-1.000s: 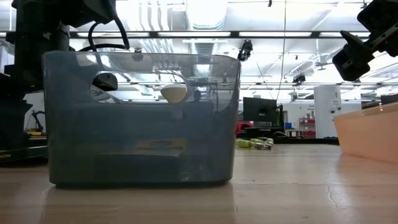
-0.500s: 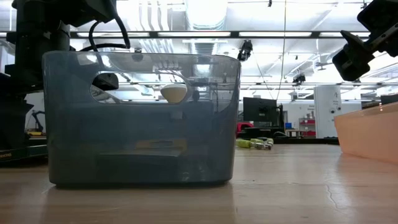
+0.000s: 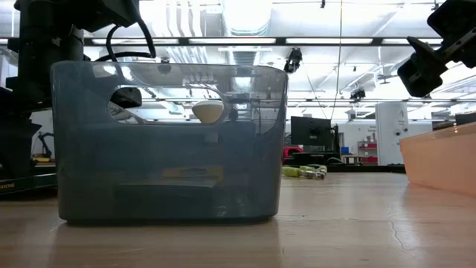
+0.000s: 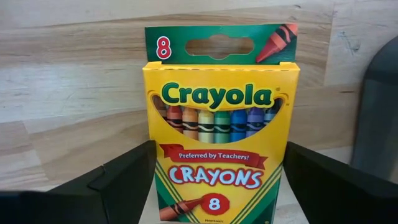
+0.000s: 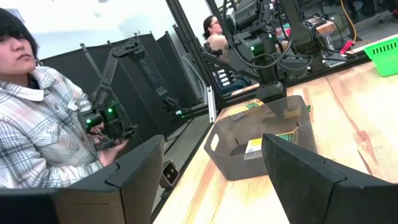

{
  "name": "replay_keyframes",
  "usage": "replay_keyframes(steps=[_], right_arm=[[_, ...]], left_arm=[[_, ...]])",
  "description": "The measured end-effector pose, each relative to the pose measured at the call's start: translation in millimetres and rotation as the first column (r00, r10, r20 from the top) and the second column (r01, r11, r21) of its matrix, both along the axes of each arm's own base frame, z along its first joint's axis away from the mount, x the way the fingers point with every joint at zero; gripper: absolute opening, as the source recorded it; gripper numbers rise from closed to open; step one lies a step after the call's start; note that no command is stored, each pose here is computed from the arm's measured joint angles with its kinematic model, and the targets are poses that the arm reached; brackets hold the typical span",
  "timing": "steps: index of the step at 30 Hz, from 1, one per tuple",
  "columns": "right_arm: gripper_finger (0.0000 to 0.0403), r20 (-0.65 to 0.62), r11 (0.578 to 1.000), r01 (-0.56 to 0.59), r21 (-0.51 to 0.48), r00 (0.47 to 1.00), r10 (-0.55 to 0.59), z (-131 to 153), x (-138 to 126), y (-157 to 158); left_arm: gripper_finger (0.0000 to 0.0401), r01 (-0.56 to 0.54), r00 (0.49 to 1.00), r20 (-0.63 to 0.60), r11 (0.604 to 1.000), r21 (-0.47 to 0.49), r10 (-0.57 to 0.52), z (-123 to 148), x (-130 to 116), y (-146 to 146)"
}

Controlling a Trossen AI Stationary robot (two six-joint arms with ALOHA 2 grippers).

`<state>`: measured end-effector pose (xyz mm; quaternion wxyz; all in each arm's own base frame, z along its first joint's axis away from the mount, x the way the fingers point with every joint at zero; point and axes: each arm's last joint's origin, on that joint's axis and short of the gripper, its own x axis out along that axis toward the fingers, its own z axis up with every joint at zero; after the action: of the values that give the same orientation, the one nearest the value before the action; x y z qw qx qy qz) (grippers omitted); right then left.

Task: Pick & Place School Supplies
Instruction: Put the yellow crayon box into the black bin

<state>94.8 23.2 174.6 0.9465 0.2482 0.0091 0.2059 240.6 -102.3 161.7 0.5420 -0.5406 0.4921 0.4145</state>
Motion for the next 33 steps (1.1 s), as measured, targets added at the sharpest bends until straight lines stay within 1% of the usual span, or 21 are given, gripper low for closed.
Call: replay_keyframes(steps=[10,21,33], right_arm=[[0.0258,0.0,1.0,0.0,0.0,1.0,0.0,0.0,0.0,0.0],[0.0267,0.0,1.0,0.0,0.0,1.0,0.0,0.0,0.0,0.0],[0.0262,0.0,1.0,0.0,0.0,1.0,0.0,0.0,0.0,0.0]], left_arm=[[0.0342,0.0,1.0,0.003,1.0,-0.001,0.0,0.4,0.1,0.0],[0.0341,0.001,1.0,0.012,1.0,-0.002,-0.001,1.7,-0.1,0.1],[0.0341,0.0,1.0,0.02,1.0,-0.005,0.0,5.3,-1.7,0.8]])
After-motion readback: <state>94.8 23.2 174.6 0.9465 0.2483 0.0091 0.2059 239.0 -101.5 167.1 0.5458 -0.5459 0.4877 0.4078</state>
